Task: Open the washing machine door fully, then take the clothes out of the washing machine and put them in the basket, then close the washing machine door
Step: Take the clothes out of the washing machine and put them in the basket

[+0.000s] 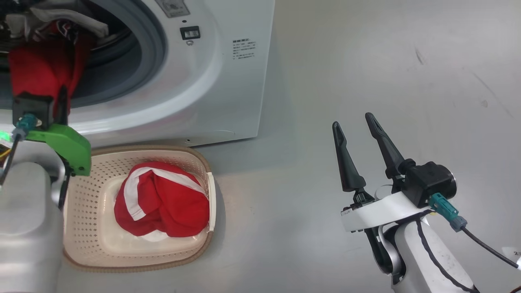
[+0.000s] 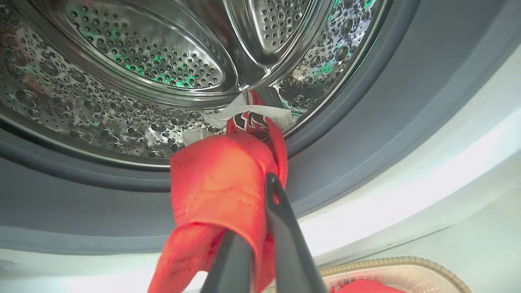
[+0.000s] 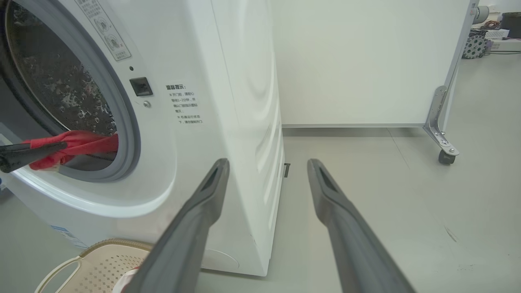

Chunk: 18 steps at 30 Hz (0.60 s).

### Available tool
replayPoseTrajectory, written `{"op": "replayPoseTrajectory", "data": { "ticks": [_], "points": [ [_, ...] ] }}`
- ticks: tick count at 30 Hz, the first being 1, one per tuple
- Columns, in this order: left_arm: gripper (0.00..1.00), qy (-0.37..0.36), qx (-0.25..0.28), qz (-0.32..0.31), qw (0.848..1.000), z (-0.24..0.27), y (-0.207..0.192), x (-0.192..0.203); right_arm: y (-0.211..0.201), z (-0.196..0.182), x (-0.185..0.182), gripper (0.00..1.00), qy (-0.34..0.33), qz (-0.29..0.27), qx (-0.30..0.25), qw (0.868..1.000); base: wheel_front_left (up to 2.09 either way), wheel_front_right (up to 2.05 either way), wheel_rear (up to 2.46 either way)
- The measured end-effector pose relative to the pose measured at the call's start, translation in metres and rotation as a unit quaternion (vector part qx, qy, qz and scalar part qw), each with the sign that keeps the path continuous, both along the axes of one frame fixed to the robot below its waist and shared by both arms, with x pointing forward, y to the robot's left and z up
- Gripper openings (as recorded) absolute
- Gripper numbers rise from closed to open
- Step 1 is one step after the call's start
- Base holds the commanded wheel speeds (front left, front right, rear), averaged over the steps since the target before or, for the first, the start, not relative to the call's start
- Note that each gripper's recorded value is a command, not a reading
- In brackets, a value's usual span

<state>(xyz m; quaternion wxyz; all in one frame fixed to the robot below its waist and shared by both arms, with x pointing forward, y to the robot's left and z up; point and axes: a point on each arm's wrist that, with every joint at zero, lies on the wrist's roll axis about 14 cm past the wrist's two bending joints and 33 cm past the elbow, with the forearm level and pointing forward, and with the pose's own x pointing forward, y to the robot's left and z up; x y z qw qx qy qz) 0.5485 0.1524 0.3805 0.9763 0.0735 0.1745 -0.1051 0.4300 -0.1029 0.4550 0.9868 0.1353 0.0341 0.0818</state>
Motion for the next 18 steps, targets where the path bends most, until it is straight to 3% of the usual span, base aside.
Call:
{"op": "replayPoseTrajectory", "data": {
  "ticks": [8, 18],
  "points": [
    [0.00, -0.049, -0.055, 0.021, 0.997, 0.026, -0.003, -0.031, 0.012, 0.013, -0.009, 1.00, -0.016, 0.022, 0.002, 1.000, 0.00, 0.00, 0.00],
    [0.00, -0.108, -0.068, 0.031, 0.991, 0.068, 0.005, -0.055, 0.029, 0.026, -0.024, 1.00, -0.030, 0.049, 0.010, 0.998, 0.00, 0.00, 0.00]
  ]
}}
